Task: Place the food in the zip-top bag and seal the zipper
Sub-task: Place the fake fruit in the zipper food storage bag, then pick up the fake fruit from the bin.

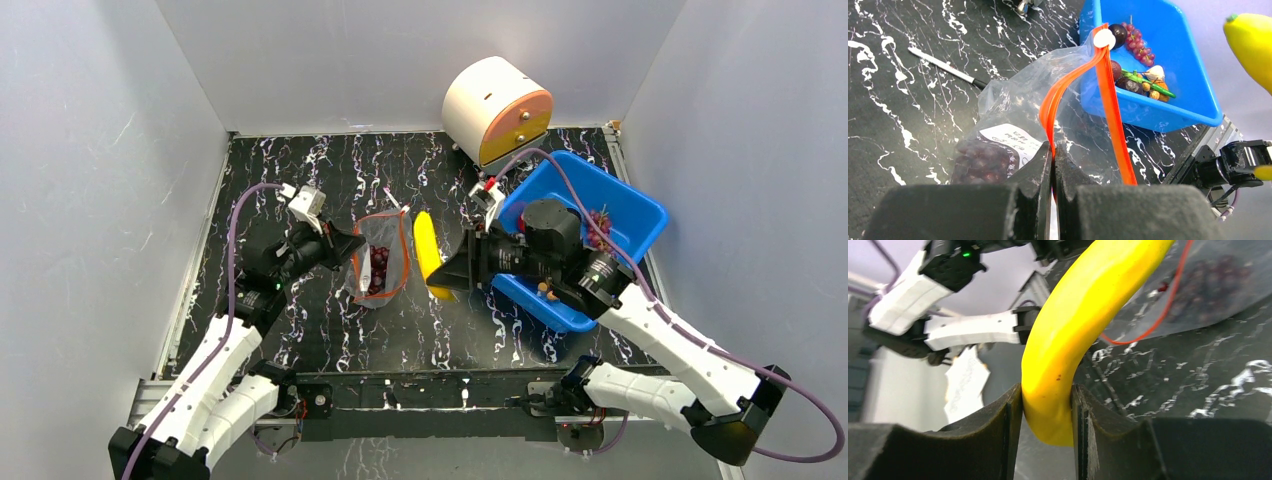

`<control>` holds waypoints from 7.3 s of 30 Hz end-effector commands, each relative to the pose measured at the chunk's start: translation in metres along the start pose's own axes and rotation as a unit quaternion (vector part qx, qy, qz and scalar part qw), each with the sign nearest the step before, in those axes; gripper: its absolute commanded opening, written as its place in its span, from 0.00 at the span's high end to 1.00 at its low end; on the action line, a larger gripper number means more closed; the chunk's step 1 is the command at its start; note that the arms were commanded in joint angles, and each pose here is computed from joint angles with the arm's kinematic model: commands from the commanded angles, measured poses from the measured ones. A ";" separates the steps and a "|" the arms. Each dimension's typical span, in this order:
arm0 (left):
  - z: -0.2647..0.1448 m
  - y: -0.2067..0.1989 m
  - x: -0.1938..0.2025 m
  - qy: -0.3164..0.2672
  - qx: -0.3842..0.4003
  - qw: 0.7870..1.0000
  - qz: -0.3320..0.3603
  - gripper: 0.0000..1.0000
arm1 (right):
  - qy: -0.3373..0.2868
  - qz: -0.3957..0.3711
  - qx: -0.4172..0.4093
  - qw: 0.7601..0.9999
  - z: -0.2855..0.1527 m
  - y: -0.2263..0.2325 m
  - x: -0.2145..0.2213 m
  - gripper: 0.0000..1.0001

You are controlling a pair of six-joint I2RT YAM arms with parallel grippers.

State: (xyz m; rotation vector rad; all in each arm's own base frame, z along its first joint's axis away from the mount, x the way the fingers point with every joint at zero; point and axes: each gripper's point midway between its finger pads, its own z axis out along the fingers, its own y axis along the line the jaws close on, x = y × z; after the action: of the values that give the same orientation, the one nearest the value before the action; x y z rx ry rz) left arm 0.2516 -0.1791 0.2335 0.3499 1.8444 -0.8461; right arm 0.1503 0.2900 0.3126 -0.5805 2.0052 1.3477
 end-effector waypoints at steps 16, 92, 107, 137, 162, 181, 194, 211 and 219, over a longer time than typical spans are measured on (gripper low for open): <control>0.002 -0.034 -0.013 -0.052 0.109 0.991 0.050 1.00 | 0.077 0.092 -0.076 0.990 0.043 0.045 0.031 0.74; -0.016 -0.020 -0.015 -0.051 0.040 0.996 0.063 1.00 | -0.197 0.091 0.205 0.954 0.036 -0.034 -0.090 0.50; -0.016 -0.022 -0.015 -0.048 0.047 0.996 0.057 1.00 | -0.203 -0.079 0.509 0.833 -0.059 -0.163 -0.135 0.47; -0.019 -0.025 -0.017 -0.054 0.049 0.995 0.062 1.00 | -0.135 0.098 0.668 0.725 -0.179 -0.430 -0.058 0.19; -0.020 -0.026 -0.019 -0.057 0.051 0.995 0.066 1.00 | -0.063 0.094 0.686 0.718 -0.186 -0.473 -0.027 0.25; -0.022 -0.025 -0.020 -0.059 0.045 0.995 0.070 1.00 | -0.074 0.106 0.678 0.723 -0.186 -0.458 -0.029 0.47; -0.021 -0.023 -0.019 -0.060 0.041 0.995 0.070 1.00 | -0.105 0.131 0.644 0.746 -0.183 -0.408 -0.036 0.51; -0.017 -0.023 -0.014 -0.049 0.048 0.996 0.063 1.00 | -0.146 0.074 0.520 0.839 -0.123 -0.269 -0.071 0.50; -0.013 -0.016 -0.010 -0.044 0.034 0.997 0.050 1.00 | -0.135 0.063 0.406 0.901 -0.090 -0.208 -0.056 0.49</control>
State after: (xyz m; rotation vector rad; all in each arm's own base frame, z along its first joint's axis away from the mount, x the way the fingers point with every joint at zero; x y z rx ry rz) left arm 0.2344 -0.1778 0.2349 0.4418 1.7507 -0.8400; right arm 0.3212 0.1032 0.2266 0.1833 2.1792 0.3375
